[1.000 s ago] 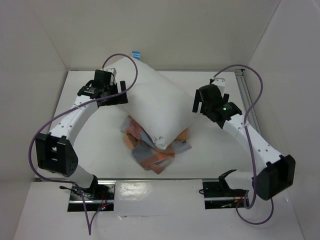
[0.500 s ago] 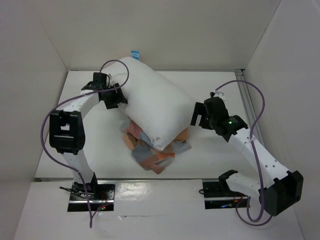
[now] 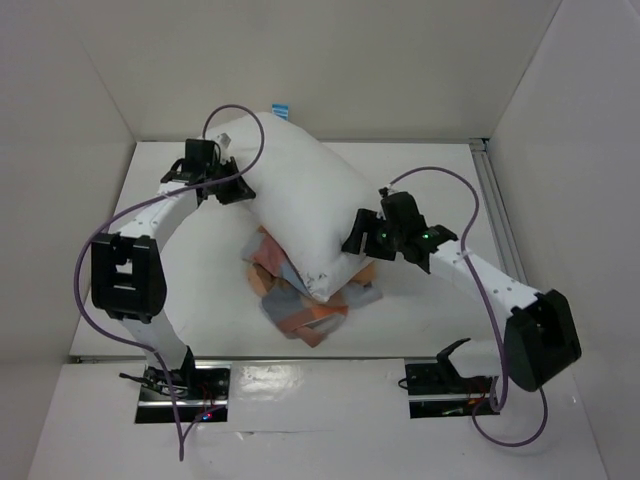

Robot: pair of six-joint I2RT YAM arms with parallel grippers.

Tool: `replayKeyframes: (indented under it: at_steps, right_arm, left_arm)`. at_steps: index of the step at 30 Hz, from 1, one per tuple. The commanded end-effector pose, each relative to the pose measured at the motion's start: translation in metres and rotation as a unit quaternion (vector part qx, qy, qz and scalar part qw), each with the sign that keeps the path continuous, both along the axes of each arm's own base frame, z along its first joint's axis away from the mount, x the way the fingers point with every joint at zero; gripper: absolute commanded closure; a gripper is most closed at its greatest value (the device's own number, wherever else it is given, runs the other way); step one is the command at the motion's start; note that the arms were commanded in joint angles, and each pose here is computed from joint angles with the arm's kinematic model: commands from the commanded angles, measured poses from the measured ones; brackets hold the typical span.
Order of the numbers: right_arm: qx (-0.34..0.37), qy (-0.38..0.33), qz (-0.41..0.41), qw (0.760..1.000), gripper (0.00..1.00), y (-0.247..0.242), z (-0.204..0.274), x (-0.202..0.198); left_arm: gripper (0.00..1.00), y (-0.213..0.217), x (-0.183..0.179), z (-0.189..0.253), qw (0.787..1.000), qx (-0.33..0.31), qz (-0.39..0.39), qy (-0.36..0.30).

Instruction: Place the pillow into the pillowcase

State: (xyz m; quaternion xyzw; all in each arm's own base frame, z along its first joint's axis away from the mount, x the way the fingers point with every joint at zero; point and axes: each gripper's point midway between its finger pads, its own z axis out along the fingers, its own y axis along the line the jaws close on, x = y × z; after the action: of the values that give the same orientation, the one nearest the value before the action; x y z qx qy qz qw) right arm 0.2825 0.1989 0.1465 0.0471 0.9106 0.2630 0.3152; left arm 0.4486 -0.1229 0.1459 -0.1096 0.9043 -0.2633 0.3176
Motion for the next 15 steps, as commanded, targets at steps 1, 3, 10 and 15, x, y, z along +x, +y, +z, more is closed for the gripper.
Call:
replayKeyframes:
  at_steps: [1, 3, 10, 15]
  right_arm:
    - [0.057, -0.026, 0.051, 0.997, 0.26, 0.048, 0.012, 0.021]
    - [0.053, -0.039, 0.040, 0.997, 0.89, 0.048, 0.013, 0.031]
    - [-0.040, -0.185, -0.088, 0.978, 1.00, -0.002, 0.112, 0.085]
    - [-0.110, -0.245, -0.181, 0.946, 1.00, -0.059, 0.167, 0.125]
  left_arm:
    - [1.00, -0.017, -0.012, 0.030, 0.998, -0.015, -0.050, -0.037]
    - [1.00, -0.022, -0.018, 0.029, 0.997, -0.011, -0.070, -0.032]
    - [1.00, -0.026, -0.019, 0.064, 0.995, -0.010, -0.078, -0.069]
    - [1.00, -0.042, -0.014, 0.090, 0.991, -0.030, -0.095, -0.089]
